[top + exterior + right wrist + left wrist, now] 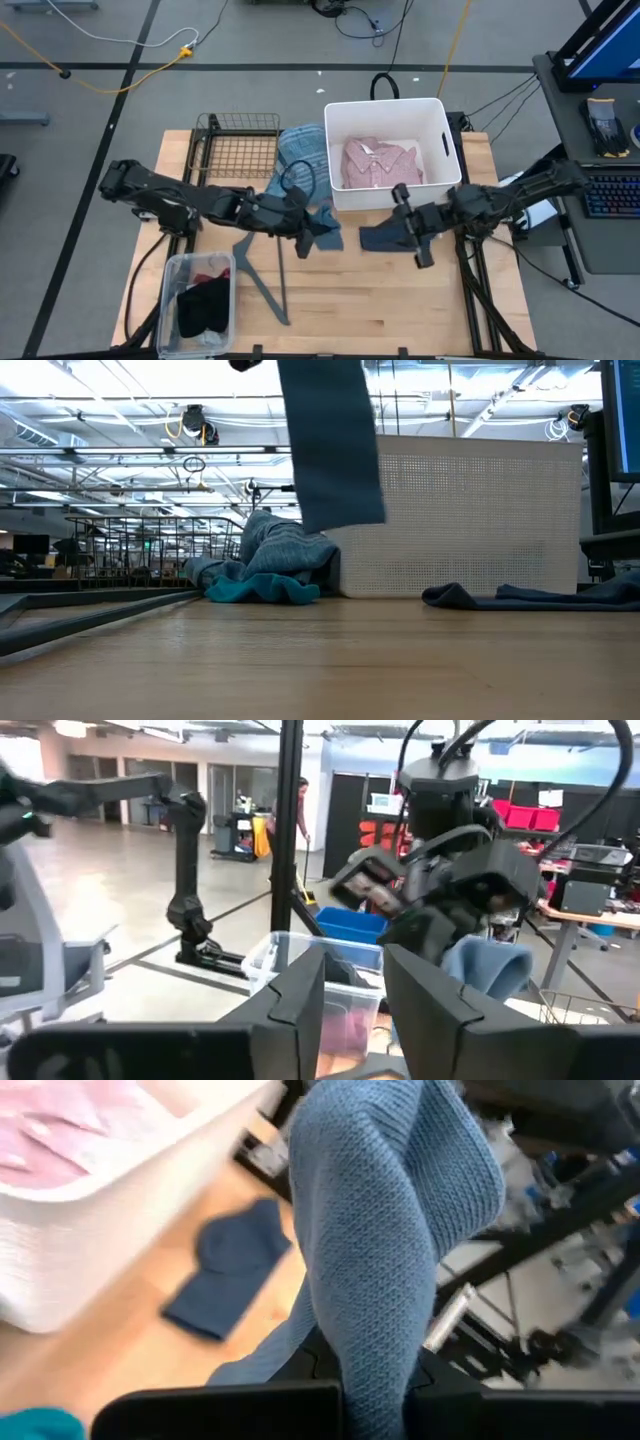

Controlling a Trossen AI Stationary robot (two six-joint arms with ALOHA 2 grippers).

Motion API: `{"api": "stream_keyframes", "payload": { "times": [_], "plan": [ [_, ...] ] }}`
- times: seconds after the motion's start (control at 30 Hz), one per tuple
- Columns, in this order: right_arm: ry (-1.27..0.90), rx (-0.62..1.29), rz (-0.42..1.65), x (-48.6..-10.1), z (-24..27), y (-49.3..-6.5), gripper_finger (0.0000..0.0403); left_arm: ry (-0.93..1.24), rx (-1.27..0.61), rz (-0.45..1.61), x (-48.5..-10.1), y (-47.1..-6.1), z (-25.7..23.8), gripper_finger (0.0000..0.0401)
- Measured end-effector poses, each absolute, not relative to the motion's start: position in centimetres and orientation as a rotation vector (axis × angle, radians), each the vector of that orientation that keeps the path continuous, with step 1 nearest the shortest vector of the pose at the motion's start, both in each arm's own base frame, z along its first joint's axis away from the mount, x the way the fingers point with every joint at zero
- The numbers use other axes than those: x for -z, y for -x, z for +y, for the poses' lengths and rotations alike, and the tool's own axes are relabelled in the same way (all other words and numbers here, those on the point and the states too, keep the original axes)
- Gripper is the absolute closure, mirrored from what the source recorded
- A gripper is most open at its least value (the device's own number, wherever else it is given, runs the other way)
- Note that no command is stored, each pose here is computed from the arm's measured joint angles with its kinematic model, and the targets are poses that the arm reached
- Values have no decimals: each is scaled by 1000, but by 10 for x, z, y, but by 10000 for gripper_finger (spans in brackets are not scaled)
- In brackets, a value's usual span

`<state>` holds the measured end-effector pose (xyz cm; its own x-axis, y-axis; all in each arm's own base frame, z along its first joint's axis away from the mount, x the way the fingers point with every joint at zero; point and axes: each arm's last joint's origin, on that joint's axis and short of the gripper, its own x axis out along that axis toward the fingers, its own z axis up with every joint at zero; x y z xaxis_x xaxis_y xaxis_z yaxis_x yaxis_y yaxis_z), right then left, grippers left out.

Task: Pick & Place Cloths
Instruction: Put the bottom light blue sock into the gold wire basket

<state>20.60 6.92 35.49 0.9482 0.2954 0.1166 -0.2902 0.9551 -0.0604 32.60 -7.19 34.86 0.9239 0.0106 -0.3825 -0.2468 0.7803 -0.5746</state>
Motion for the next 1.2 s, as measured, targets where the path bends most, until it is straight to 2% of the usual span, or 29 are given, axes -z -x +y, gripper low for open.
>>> {"api": "stream_keyframes", "payload": {
  "times": [0.17, 0.37, 0.77, 0.9, 1.07, 1.2],
  "plan": [
    [46, -314, -103, -362, 64, -182, 334, 635, -228, 306, -366, -307, -64, 394],
    [50, -323, -84, -366, 57, -159, 396, 579, -329, 201, -386, -287, -55, 394],
    [127, -382, -47, -364, 53, -142, 402, 266, -755, 16, -421, -242, -33, 394],
    [211, -376, -29, -361, 52, -141, 402, 117, -922, 20, -429, -227, -25, 394],
    [329, -339, -19, -358, 51, -142, 402, 2, -1041, 55, -437, -213, -5, 394],
    [294, -233, 68, -352, 46, -143, 402, -56, -1116, 106, -438, -206, 17, 394]
  ]
}}
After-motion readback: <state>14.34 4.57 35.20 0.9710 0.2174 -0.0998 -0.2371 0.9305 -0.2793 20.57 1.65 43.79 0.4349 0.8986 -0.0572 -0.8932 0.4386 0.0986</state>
